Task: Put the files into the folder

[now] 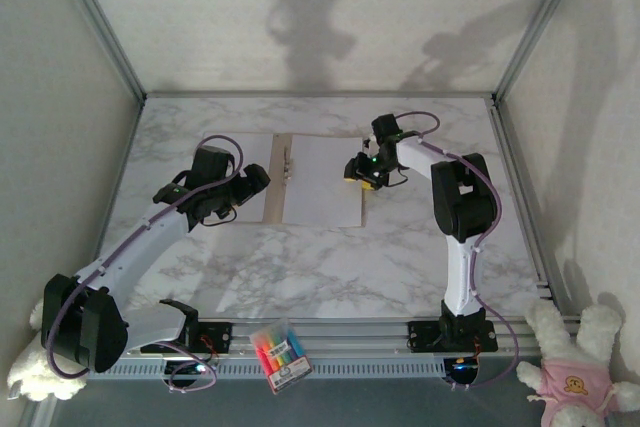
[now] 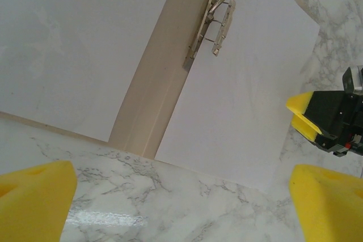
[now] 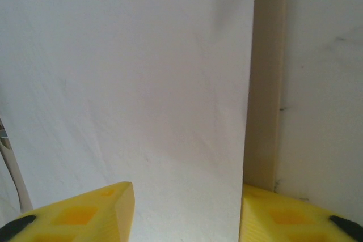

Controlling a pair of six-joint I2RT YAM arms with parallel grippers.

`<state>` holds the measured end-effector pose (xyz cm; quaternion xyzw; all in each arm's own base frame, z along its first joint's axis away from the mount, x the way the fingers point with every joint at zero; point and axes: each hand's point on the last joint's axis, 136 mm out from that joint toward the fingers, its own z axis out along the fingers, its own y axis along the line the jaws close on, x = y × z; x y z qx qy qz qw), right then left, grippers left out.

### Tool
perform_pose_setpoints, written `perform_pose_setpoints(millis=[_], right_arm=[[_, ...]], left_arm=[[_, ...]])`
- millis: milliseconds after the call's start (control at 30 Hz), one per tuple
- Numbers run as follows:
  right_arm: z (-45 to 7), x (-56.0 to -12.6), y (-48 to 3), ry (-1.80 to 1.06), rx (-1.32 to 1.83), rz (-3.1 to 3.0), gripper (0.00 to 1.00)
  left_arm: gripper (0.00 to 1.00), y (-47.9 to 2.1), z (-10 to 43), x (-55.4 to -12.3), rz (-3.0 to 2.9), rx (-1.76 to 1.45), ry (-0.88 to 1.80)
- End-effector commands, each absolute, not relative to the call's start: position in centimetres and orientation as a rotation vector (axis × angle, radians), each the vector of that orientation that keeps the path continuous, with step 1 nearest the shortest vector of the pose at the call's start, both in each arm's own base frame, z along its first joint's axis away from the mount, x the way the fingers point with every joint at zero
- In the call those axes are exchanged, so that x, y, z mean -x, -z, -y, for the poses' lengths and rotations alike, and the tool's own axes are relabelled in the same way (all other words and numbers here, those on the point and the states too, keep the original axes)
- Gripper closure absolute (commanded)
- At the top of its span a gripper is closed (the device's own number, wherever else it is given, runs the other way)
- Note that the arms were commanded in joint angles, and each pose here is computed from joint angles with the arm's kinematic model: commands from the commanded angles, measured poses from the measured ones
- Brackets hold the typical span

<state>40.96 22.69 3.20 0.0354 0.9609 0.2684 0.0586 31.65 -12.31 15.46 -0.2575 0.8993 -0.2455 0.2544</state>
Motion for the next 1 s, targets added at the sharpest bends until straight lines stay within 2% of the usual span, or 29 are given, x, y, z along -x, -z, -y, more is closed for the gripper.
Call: perform_pose_setpoints(millis=[0,333,467,967], right_arm=[[-22.1,-41.4,-6.0,-0.750,-0.062,-2.869,0.50],[-21.0,-41.4,-8.9,-0.732,-0.061,-2.820,0.48],[-22.1,-40.8,-9.7,-0.860,-0.069,-2.791,0.49],[-24.4,-40.7,-4.6,-0.961,-0.136,-2.827,0.51]], left_arm=[[0.04,-15.3,12.2,-31.5,-2.443,0.693,0.669],[0.03,-15.4,12.3,-31.4,-2.437,0.677,0.677],[0.03,-15.4,12.4,-31.9,-2.426,0.646,0.672],[0.05,-14.9,13.8,-37.2,-2.435,0.550,0.619]])
